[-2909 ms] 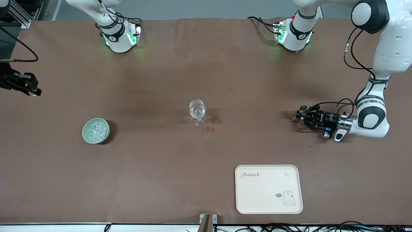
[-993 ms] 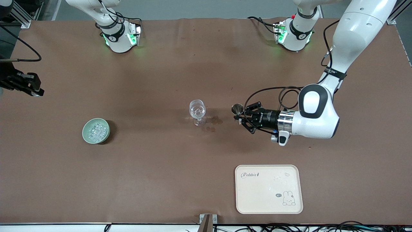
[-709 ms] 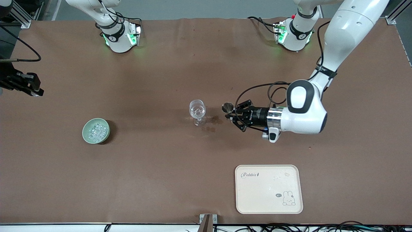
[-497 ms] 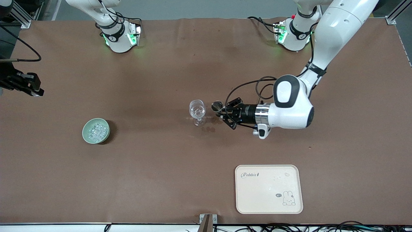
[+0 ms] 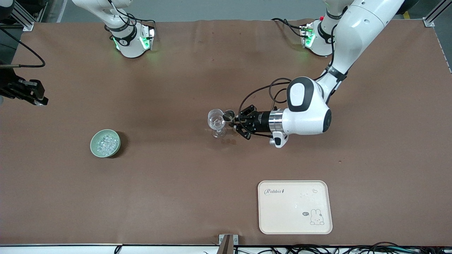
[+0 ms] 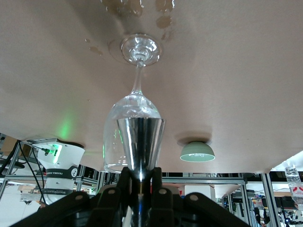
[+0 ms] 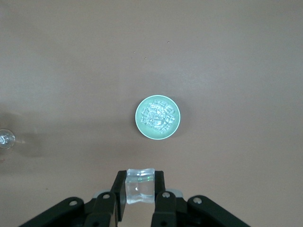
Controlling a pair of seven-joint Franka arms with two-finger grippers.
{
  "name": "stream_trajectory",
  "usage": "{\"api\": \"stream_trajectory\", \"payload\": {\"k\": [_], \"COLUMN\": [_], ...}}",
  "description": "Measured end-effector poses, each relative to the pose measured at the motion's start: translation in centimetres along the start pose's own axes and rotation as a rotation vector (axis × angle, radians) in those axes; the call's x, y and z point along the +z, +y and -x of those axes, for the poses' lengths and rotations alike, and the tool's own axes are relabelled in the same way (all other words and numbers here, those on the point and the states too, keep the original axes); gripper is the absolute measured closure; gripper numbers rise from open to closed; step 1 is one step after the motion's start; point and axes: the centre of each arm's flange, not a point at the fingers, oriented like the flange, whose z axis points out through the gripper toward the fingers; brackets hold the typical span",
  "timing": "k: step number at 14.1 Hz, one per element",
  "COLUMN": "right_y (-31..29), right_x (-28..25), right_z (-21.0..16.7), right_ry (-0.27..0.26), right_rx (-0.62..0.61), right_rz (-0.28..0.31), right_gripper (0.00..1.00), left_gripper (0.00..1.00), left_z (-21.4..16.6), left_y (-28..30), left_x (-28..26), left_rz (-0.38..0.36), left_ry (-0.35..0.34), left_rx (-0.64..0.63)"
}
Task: Pour wine and add ice with both arms
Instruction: 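Tilt the jigger with the left gripper to pour into the glass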
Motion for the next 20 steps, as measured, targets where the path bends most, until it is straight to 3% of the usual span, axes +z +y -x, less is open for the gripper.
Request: {"api": "stream_trajectory", "payload": {"k": [8,14,20], "right_y": [0.0,0.0,0.1], "right_x": [-0.2,-0.2,-0.2], "right_z": [0.0,0.0,0.0], "right_ry": [0.003,0.003,0.004], "right_rx": [-0.001,-0.001,0.002], "right_rz": [0.000,0.000,0.000], "right_gripper": [0.73,0.73,0.73], "left_gripper": [0.79,0.79,0.79], "left_z": [0.2,0.6,1.6], "left_y": [-1.7,-2.3,-2.7], "left_x": [1.3,1.1,2.2], "left_rz": [-0.022,-0.038,-0.023], "left_ry": [0.026,0.144,0.156], "left_rx": [-0.022,-0.061,-0.081]}}
